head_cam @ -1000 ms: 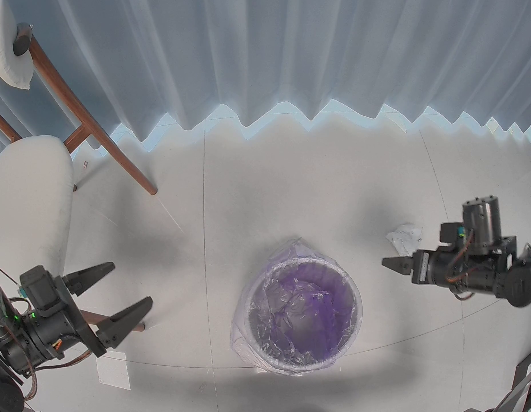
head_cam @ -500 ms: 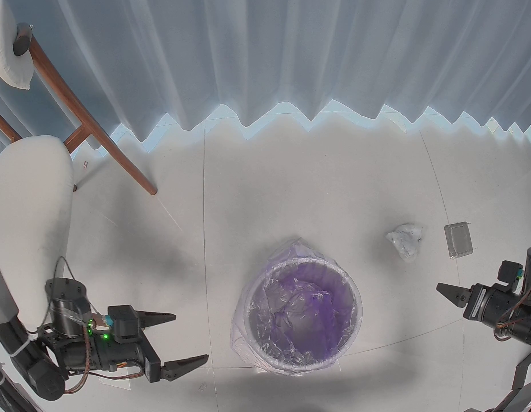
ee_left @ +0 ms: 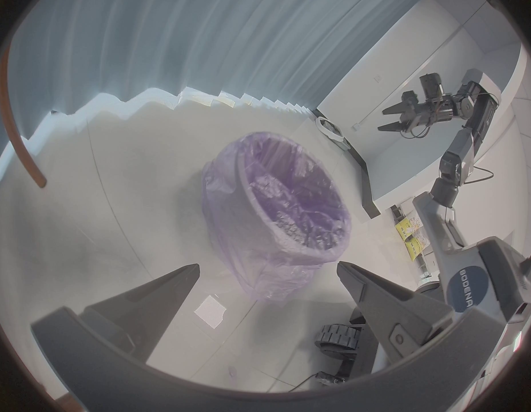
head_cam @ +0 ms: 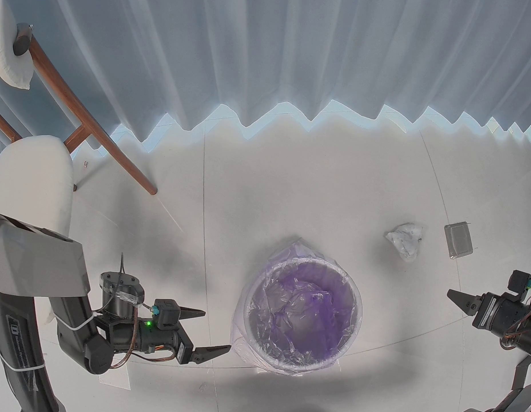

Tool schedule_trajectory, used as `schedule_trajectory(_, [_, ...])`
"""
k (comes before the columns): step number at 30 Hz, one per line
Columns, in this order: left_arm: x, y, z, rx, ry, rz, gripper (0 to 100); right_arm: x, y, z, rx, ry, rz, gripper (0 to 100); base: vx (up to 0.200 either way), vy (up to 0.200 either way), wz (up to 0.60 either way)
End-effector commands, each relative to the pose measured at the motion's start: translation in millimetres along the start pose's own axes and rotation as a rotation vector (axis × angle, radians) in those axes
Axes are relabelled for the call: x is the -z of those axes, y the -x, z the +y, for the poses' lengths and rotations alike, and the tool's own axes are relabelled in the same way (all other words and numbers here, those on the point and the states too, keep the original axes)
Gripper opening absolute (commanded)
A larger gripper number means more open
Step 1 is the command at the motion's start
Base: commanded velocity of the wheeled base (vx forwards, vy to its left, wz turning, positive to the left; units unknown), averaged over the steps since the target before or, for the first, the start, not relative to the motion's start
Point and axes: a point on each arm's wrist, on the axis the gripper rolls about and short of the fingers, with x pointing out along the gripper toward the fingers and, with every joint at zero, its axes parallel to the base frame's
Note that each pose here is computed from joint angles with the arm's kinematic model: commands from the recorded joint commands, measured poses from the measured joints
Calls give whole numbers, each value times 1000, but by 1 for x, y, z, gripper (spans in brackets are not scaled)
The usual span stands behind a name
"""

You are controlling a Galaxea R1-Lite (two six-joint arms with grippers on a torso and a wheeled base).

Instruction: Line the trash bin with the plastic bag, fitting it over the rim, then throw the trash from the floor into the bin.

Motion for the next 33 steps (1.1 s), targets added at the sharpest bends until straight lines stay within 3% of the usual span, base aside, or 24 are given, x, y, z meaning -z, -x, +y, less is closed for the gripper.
schedule_trajectory(1, [22,-29,14,22,32,45,100,0,1,-1,1,-2,-4,100,0,0,0])
schedule_trajectory(5, [25,-55,17,43,11,39,100,0,0,-2,9,-6,-5,100,0,0,0])
schedule_trajectory(20, [32,-87,28,55,-14,22,100,-2,0,-3,21,-13,-13,100,0,0,0])
schedule_trajectory(21, [32,-87,28,55,-14,22,0,-2,0,-3,21,-13,-13,100,0,0,0])
schedule_trajectory(33, [42,-86,30,47,10,44,0,0,0,-4,22,-10,-6,100,0,0,0])
